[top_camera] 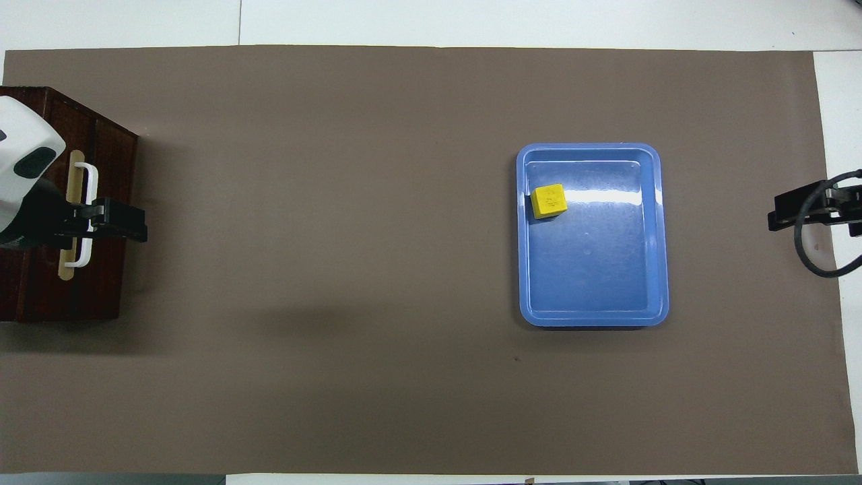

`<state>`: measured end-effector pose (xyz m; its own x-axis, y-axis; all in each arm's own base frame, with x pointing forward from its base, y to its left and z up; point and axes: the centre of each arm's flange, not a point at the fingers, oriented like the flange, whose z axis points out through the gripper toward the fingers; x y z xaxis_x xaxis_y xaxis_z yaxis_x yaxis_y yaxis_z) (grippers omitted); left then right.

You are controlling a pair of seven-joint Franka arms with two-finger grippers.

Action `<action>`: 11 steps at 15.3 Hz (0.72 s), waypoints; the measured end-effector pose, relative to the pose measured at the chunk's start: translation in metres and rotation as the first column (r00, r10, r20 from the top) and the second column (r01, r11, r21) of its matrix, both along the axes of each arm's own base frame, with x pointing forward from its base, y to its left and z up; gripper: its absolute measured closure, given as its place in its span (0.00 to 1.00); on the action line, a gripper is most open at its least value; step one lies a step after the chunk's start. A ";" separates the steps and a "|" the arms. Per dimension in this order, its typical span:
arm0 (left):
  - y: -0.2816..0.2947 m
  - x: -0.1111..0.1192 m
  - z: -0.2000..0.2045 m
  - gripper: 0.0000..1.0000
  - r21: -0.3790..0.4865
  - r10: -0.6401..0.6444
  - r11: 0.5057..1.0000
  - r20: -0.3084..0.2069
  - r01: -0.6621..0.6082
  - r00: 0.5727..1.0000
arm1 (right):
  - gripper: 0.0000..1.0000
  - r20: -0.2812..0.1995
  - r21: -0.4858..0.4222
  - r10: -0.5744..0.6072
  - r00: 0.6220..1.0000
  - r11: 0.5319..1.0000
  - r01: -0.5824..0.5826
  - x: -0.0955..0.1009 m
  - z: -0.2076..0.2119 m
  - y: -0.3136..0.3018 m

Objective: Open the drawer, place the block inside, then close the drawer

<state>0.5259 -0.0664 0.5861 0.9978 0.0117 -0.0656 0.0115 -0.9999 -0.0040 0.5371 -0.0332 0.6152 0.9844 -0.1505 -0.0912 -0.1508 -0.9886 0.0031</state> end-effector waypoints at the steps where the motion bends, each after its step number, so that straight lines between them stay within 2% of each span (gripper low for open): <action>1: 0.000 0.000 0.000 0.00 0.000 0.000 1.000 0.000 0.000 1.000 | 0.00 -0.010 0.023 -0.076 0.997 0.997 0.076 0.000 -0.004 0.003; 3: 0.000 0.000 0.000 0.00 0.000 0.000 1.000 0.000 0.000 1.000 | 0.00 -0.056 0.079 -0.244 0.968 0.966 0.248 0.002 -0.018 0.008; 4: 0.000 0.000 0.000 0.00 0.000 0.000 1.000 0.000 0.000 1.000 | 0.00 -0.090 0.108 -0.339 0.937 0.932 0.347 0.004 -0.028 0.008; 7: 0.000 0.000 0.000 0.00 0.000 0.000 1.000 0.000 0.000 1.000 | 0.00 -0.207 0.157 -0.554 0.807 0.795 0.586 0.023 -0.066 0.003; 11: 0.000 0.000 0.000 0.00 0.000 0.000 1.000 0.000 0.000 1.000 | 0.00 -0.337 0.156 -0.694 0.636 0.625 0.765 0.048 -0.124 0.008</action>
